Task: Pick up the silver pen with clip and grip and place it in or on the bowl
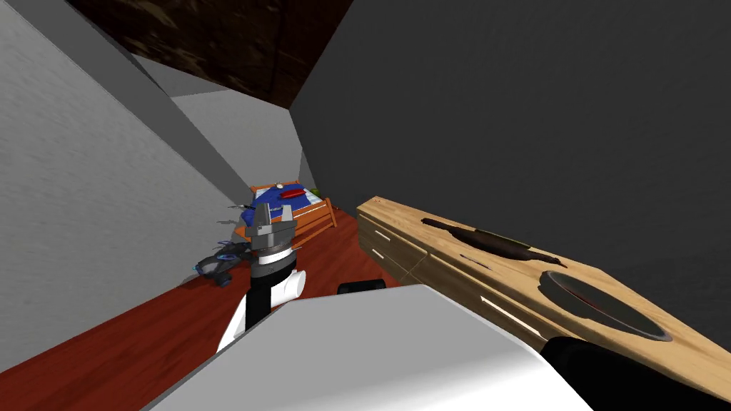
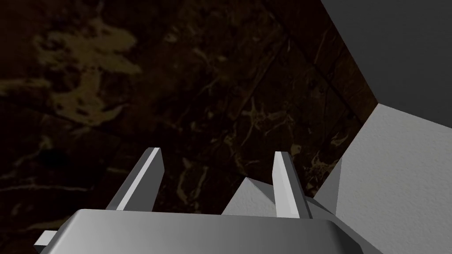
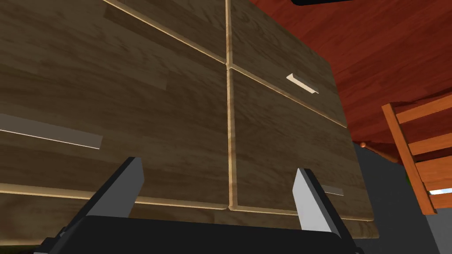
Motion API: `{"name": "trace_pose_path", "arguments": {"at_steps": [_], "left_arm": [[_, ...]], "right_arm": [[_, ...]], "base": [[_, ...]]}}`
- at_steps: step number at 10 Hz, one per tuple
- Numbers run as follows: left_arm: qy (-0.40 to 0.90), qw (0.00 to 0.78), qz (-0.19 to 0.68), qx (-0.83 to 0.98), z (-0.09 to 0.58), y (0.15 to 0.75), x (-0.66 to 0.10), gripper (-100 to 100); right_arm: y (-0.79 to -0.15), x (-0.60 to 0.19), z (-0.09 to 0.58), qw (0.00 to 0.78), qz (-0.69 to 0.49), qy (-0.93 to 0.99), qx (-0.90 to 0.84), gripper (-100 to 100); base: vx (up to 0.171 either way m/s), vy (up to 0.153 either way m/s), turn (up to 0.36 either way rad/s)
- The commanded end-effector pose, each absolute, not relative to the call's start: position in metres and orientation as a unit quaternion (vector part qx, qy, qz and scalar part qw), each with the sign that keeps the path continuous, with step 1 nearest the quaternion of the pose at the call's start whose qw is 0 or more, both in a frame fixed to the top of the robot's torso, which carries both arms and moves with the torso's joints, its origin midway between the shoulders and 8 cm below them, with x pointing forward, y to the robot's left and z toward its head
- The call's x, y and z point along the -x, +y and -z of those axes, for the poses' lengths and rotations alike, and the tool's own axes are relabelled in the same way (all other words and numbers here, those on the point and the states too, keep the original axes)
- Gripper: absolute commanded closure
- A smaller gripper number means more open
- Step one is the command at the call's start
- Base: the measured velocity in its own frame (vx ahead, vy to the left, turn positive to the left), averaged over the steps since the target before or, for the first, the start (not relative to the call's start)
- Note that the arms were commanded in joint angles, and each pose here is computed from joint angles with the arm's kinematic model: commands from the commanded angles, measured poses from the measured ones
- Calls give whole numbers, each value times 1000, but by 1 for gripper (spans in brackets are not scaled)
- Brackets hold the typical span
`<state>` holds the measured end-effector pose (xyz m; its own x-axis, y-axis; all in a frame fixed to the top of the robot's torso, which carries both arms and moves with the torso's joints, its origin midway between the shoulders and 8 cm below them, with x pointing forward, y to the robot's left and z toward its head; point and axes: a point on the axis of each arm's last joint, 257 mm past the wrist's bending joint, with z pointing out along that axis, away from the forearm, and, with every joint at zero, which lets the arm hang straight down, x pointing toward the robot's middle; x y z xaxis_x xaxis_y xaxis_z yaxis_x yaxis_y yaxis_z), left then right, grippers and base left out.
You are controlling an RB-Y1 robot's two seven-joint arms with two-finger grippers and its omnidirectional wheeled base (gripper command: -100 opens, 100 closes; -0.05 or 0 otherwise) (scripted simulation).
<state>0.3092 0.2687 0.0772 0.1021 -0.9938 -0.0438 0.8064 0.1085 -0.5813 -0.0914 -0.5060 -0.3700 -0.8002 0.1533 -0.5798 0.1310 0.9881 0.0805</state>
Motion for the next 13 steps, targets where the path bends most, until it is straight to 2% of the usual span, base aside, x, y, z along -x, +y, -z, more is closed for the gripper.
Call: {"name": "trace_pose_path", "arguments": {"at_steps": [1,7,10,13], "left_arm": [[220,711,633,213,-77,269,-309,0],[220,711,633,213,-77,269,-309,0],[220,711,633,213,-77,269,-309,0],[220,711,633,213,-77,269,-309,0]], "right_arm": [[-516,132,365,261,-2,963,-61,-100],[-562,237,338,135,34,990,-22,-100],[-571,257,330,110,39,993,-15,-100],[-593,292,310,57,46,997,7,-100]], "base": [[-24,4,367],[-12,-10,394],[1,-18,217],[4,-35,394]]}}
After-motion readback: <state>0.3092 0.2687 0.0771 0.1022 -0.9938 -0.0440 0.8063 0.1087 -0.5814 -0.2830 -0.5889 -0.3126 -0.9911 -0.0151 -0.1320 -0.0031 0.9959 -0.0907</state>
